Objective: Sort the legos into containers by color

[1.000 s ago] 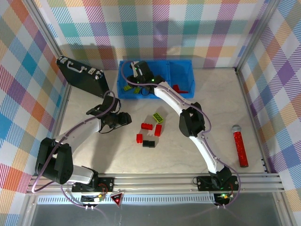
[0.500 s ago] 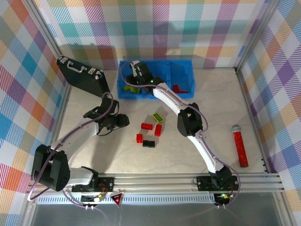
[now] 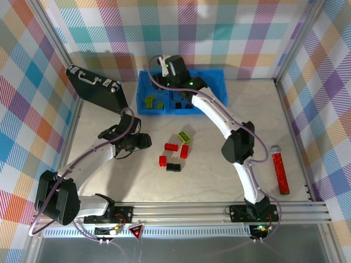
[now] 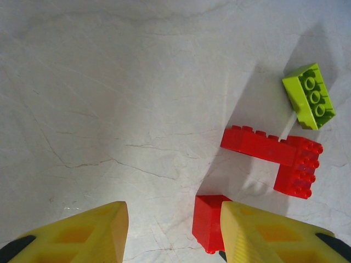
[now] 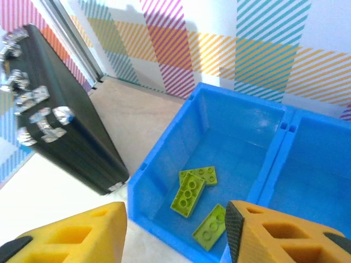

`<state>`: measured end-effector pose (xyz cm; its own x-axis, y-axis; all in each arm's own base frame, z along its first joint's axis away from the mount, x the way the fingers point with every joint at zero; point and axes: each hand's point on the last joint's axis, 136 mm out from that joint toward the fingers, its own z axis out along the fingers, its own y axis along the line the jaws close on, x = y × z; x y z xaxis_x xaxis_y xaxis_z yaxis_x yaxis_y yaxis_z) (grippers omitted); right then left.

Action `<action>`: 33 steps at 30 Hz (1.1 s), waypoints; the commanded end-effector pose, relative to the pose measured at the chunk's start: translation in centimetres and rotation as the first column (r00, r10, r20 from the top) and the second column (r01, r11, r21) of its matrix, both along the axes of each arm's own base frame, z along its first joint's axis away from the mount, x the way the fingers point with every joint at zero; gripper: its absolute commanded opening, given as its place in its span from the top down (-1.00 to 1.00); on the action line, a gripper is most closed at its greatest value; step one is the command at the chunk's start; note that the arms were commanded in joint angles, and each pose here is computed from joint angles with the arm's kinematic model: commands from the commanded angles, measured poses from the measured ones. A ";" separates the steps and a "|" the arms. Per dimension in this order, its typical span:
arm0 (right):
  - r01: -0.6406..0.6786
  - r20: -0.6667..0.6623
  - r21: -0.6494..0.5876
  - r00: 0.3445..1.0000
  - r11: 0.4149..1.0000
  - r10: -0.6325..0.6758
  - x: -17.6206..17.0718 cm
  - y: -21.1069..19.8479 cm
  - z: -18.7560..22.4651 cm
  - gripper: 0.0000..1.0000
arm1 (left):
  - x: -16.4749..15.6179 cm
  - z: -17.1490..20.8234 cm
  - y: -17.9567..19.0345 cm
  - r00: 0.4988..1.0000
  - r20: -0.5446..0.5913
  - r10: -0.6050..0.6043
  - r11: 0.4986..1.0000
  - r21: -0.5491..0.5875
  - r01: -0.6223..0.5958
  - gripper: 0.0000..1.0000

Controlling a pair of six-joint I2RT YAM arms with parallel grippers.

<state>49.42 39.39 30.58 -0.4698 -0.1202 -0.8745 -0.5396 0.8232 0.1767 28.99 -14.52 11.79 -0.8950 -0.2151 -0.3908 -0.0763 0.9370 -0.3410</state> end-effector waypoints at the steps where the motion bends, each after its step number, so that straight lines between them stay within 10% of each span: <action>1: -0.013 -0.101 -0.046 0.995 0.999 0.008 -2.5 -1.7 -1.8 -0.04 | 0.4 0.2 -0.8 1.000 0.010 -0.023 0.999 0.037 0.023 0.04; 20: 0.251 -0.264 -0.205 0.917 0.946 -0.301 -13.0 -16.0 -7.2 -0.08 | -2.7 -3.5 -6.2 0.989 -0.132 -0.068 0.964 0.248 0.099 0.03; 33: 0.282 -0.385 -0.178 0.862 0.943 -0.331 -17.2 -18.4 -10.7 -0.08 | -4.6 -6.3 -7.6 0.971 -0.230 -0.063 0.959 0.256 0.123 -0.02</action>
<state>33.04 20.99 19.08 -0.8041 -0.0440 -0.5929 -0.1764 0.9700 0.1673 25.04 -21.62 5.87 -0.9673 -0.0394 -0.2505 -0.0222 0.9972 -0.0712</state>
